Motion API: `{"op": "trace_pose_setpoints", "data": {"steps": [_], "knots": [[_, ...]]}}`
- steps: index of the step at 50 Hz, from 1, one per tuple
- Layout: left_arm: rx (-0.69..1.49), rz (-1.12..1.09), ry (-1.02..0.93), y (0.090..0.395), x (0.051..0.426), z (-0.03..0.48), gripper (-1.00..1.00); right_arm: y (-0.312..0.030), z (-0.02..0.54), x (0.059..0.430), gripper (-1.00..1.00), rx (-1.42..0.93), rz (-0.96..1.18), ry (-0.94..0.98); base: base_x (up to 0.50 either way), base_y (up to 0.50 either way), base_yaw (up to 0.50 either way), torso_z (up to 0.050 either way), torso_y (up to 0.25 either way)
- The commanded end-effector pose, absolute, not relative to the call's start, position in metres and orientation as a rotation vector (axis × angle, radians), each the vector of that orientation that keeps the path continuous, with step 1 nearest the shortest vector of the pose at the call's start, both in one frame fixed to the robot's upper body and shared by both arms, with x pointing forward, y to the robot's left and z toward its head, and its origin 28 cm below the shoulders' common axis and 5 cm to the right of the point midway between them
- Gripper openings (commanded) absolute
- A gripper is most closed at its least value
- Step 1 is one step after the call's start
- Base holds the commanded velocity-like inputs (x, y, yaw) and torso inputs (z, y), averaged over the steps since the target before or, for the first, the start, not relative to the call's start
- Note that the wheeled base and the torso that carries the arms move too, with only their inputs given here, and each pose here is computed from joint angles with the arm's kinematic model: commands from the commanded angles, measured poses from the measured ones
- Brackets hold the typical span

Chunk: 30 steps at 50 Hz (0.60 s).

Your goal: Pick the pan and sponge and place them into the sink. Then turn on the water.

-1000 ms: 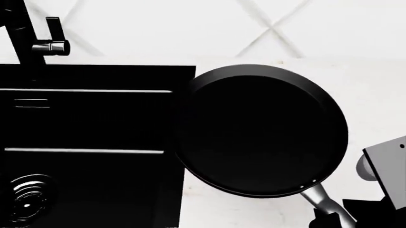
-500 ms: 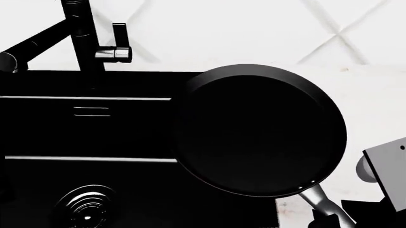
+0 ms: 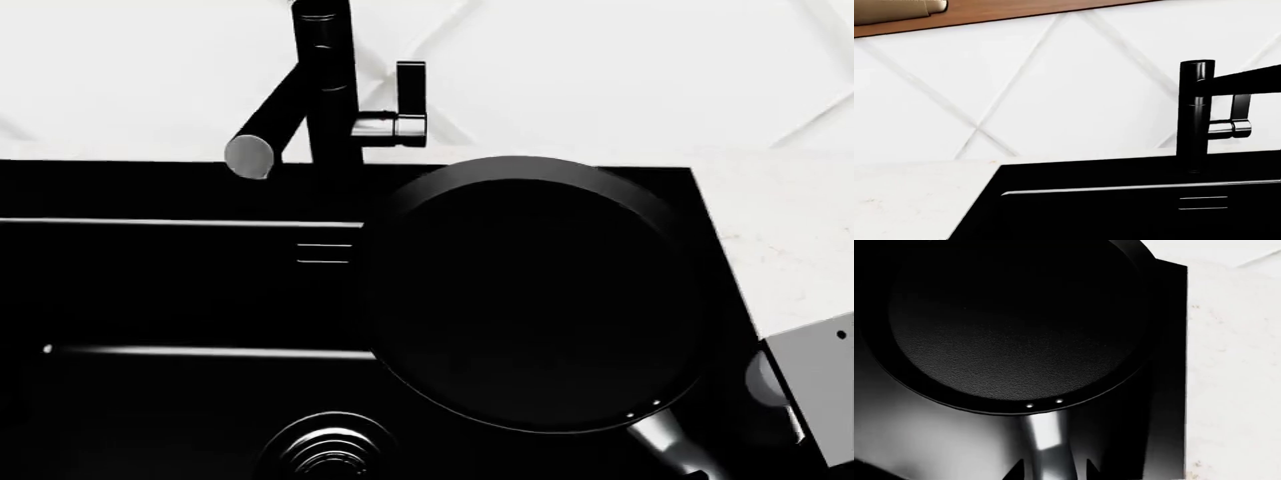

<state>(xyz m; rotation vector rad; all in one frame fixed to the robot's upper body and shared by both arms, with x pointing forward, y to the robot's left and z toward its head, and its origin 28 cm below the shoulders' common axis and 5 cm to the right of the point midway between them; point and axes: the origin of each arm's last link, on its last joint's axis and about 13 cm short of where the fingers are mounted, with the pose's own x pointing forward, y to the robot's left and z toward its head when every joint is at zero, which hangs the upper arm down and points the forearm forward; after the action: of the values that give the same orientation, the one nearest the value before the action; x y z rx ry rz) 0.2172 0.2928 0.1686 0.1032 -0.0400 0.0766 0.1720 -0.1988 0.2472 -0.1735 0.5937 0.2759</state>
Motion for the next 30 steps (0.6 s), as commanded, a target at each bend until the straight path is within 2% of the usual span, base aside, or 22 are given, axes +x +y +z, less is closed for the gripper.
{"op": "trace_pose_setpoints", "data": {"steps": [1, 30], "knots": [[0.106, 0.073, -0.039, 0.294, 0.217, 0.169, 1.00, -0.205, 0.293, 0.176, -1.00, -0.210, 0.190, 0.284, 0.00, 0.00, 0.00, 0.000, 0.010], [0.102, 0.075, -0.038, 0.294, 0.217, 0.166, 1.00, -0.200, 0.285, 0.206, -1.00, -0.239, 0.225, 0.319, 0.00, 0.00, 0.00, 0.001, 0.002]]}}
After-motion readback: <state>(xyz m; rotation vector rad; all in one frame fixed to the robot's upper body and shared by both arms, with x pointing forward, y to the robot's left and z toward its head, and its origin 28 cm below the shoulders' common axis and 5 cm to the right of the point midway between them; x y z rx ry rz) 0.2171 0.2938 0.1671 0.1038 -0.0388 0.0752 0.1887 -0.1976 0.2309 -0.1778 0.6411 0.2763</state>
